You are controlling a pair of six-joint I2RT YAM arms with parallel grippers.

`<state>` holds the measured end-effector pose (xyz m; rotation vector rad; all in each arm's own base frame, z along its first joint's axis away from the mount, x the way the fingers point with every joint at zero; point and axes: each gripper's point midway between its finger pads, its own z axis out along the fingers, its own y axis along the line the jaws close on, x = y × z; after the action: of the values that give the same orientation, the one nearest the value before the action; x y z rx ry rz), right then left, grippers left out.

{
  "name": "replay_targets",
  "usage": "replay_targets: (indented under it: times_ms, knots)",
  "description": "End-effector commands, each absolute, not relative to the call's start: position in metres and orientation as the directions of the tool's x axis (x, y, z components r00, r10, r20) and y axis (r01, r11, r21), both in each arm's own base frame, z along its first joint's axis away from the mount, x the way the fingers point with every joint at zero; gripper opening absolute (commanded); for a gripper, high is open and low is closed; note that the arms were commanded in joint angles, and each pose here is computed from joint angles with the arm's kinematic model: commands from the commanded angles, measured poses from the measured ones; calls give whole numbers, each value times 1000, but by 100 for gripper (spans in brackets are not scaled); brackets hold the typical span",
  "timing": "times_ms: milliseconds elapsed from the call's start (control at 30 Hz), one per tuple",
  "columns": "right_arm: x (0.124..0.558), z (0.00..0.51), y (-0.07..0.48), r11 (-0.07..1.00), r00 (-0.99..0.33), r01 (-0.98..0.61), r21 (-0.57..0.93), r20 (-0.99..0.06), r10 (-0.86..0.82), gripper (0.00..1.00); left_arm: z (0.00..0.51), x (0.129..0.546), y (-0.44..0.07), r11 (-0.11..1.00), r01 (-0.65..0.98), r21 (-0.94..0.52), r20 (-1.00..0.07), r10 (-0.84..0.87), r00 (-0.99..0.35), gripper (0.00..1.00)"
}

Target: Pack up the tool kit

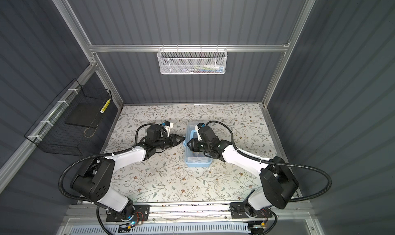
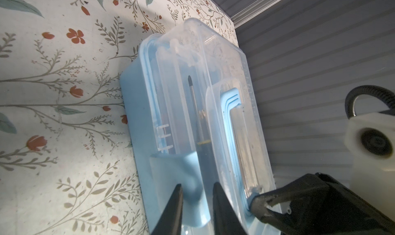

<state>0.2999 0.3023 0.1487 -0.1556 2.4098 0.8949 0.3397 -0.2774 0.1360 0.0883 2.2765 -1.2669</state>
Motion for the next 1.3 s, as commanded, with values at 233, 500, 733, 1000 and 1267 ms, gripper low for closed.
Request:
replay_targets:
  times_ms: [233, 500, 733, 1000, 1267]
  knots:
    - [281, 96, 281, 854, -906, -201, 480, -423, 25, 41, 122, 338, -280, 562, 292, -774, -454, -172, -874, 25]
    - [281, 94, 281, 855, -907, -199, 479, -421, 24, 41, 115, 340, -280, 569, 278, -774, -444, -174, -879, 25]
    - [282, 92, 281, 857, -907, -198, 476, -420, 23, 41, 110, 340, -282, 567, 269, -778, -432, -173, -885, 24]
    - [282, 92, 281, 858, -908, -198, 475, -419, 22, 41, 107, 340, -282, 563, 265, -783, -427, -175, -887, 24]
    - [283, 90, 283, 858, -909, -200, 474, -415, 18, 41, 101, 339, -287, 537, 260, -802, -408, -175, -896, 19]
